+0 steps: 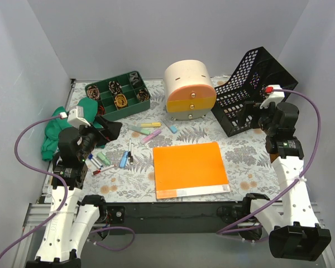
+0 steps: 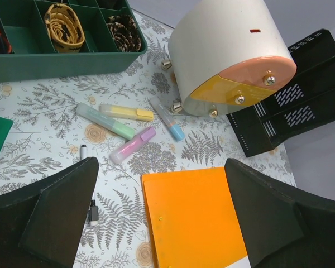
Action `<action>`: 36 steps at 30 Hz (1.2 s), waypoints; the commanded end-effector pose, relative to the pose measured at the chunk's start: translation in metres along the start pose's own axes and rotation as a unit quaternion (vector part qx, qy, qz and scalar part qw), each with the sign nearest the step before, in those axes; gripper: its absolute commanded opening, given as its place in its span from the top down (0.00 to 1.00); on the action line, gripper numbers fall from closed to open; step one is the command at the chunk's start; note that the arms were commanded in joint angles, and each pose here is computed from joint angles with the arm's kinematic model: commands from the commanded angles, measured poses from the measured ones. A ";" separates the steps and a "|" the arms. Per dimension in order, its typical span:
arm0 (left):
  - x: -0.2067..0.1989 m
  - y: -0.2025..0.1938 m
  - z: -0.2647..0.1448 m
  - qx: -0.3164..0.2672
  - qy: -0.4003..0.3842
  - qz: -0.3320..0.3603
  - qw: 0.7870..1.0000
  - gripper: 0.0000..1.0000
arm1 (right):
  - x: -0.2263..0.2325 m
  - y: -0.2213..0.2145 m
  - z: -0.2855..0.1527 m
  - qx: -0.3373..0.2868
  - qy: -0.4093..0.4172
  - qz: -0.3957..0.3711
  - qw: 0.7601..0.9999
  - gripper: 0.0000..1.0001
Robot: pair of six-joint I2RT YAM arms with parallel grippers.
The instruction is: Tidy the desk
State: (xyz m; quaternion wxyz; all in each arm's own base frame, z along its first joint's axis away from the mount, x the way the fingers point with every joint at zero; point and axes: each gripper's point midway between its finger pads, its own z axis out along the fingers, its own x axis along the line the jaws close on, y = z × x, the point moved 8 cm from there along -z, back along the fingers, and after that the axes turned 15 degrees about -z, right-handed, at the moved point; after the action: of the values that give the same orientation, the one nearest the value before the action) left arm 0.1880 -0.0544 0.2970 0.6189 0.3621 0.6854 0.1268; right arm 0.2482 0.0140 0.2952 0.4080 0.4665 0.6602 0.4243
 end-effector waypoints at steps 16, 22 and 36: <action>0.011 -0.018 -0.005 0.037 0.003 -0.019 0.999 0.02 | 0.087 0.040 0.007 -0.087 0.332 -0.125 0.931 0.02; 0.014 -0.022 -0.004 0.038 0.000 -0.029 0.999 0.02 | 0.100 0.064 0.037 -0.023 0.241 0.017 0.970 0.04; 0.017 -0.026 -0.010 0.033 0.004 -0.033 0.999 0.02 | 0.126 0.078 0.104 0.048 0.106 0.157 0.981 0.23</action>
State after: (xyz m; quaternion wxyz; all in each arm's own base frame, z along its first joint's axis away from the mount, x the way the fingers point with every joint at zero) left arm 0.1737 -0.0592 0.2746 0.6100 0.3600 0.7006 0.0871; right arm 0.3218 0.1664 0.2879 0.2092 0.5082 0.6963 0.4616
